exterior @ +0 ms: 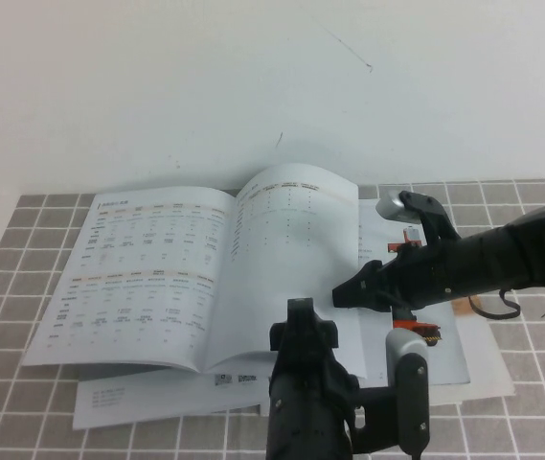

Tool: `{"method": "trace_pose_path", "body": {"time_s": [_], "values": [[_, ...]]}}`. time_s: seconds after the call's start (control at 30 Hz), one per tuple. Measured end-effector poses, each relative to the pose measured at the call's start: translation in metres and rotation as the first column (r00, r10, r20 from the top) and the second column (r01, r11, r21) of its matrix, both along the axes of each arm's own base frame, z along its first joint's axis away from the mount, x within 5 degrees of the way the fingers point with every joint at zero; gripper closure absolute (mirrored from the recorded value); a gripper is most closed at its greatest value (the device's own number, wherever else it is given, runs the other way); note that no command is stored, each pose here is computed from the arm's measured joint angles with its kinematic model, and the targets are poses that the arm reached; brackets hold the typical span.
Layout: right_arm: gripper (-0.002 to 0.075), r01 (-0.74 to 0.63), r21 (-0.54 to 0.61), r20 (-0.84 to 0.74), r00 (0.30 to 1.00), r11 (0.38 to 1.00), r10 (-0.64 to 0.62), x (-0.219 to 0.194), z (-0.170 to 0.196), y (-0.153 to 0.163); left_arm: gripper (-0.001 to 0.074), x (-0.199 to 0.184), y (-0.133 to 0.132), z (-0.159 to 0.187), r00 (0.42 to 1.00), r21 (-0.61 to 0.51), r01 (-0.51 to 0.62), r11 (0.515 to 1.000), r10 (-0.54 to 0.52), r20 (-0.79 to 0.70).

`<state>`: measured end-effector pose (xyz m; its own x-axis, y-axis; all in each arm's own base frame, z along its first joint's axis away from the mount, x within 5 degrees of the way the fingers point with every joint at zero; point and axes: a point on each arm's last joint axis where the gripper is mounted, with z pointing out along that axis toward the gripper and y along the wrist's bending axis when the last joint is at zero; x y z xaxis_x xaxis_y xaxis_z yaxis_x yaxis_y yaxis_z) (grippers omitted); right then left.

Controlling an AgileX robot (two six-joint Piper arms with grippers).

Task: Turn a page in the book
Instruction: Open the closed book

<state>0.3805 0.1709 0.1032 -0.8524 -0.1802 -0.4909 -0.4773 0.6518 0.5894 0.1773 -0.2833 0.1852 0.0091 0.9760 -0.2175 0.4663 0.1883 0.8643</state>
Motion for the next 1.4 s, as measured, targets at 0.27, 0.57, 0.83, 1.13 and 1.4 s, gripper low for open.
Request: {"method": "trace_pose_path", "body": {"time_s": [0.27,0.57,0.83,1.13,1.4], "values": [[0.0351,0.004,0.015,-0.01,1.0,1.0,-0.003,0.0,-0.001,0.001,0.0297,0.018,0.008,-0.003,0.997,-0.032,-0.003,0.999,0.0,-0.079],[0.0351,0.002,0.02,-0.014,1.0,1.0,-0.001,0.0,-0.001,0.001,0.0297,0.025,0.013,-0.012,0.978,0.012,0.057,0.998,-0.054,-0.199],[0.0351,0.003,0.025,-0.016,1.0,1.0,-0.003,-0.001,-0.001,0.001,0.0297,0.043,0.03,-0.018,0.978,0.053,0.073,0.996,-0.061,-0.199],[0.0351,-0.001,0.039,-0.023,1.0,0.999,0.002,-0.001,-0.001,0.002,0.0297,0.054,0.026,-0.036,0.982,0.108,0.14,0.984,-0.124,-0.142],[0.0351,-0.005,0.046,-0.022,1.0,0.999,0.006,-0.001,-0.001,0.003,0.0472,0.058,0.026,-0.053,0.988,0.118,0.088,0.989,-0.072,-0.135]]}}
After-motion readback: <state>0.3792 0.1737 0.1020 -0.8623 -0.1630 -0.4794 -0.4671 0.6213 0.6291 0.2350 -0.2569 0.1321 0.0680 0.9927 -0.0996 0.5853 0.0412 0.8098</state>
